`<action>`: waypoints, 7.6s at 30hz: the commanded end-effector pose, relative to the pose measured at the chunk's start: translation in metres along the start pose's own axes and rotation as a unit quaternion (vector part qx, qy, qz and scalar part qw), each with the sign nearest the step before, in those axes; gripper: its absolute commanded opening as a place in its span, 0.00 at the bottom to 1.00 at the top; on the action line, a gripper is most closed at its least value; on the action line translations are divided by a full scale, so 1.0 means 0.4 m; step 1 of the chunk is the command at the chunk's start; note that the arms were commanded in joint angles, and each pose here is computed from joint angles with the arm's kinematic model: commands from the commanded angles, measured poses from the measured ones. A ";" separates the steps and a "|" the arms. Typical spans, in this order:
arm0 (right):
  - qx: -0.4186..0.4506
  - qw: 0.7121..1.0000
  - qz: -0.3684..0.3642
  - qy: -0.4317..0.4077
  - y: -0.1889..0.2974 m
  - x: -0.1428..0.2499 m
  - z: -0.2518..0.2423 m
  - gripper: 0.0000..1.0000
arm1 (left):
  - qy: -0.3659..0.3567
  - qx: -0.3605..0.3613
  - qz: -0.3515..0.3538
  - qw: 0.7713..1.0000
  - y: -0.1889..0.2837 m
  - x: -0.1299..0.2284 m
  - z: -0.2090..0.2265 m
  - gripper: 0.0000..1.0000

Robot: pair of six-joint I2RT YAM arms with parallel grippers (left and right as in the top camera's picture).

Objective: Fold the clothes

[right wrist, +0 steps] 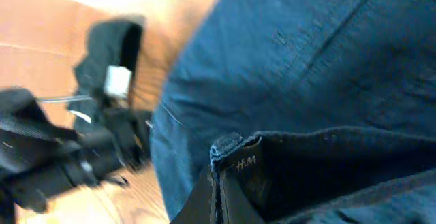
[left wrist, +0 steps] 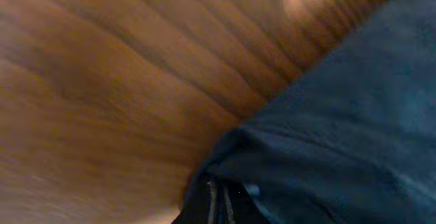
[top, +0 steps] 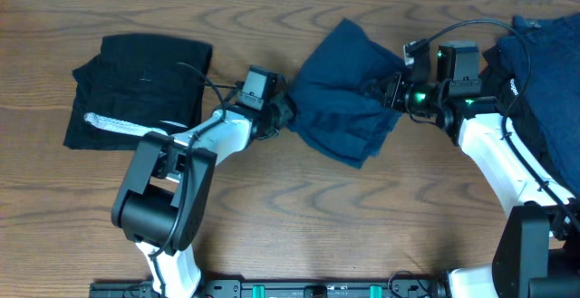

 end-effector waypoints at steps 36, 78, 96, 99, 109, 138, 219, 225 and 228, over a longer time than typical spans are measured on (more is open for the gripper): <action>0.136 0.973 0.180 0.055 -0.055 0.228 0.035 0.01 | -0.117 0.109 -0.057 0.985 0.178 -0.001 -0.150 0.12; 0.161 0.978 0.123 0.050 -0.048 0.091 -0.169 0.19 | -0.226 0.022 0.101 0.969 0.069 0.159 -0.043 0.06; 0.149 0.970 0.178 0.065 -0.137 0.158 -0.248 0.17 | -0.248 0.037 0.036 0.967 0.176 0.122 -0.104 0.06; 0.136 0.973 0.175 0.063 -0.138 0.154 -0.241 0.21 | -0.258 0.084 0.007 0.962 0.254 0.119 -0.157 0.06; 0.100 0.984 0.117 0.092 -0.082 0.072 -0.158 0.57 | -0.291 0.167 0.096 0.937 0.242 0.221 -0.210 0.06; 0.199 0.971 0.099 0.087 0.024 0.045 -0.188 0.88 | -0.127 -0.014 0.235 0.964 -0.023 0.260 0.016 0.06; 0.080 0.981 -0.113 0.133 -0.294 -0.179 -0.134 0.03 | -0.206 0.000 -0.041 0.978 0.021 -0.022 -0.056 0.07; 0.055 0.984 -0.116 0.121 -0.332 -0.166 -0.152 0.01 | -0.217 0.018 -0.054 0.975 0.038 -0.030 -0.079 0.06; 0.050 0.979 -0.139 0.142 -0.296 -0.204 -0.123 0.03 | -0.226 0.047 -0.074 0.970 0.092 -0.039 -0.121 0.07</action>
Point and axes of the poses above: each gripper's point midway between its finger pads, its own y axis back along the fingers, its own z axis along the line the jaws close on, x = y × z, the point moved 6 cm from there along y, back along the fingers, and after that the axes turned 13 degrees about y, right-handed, at the moved point
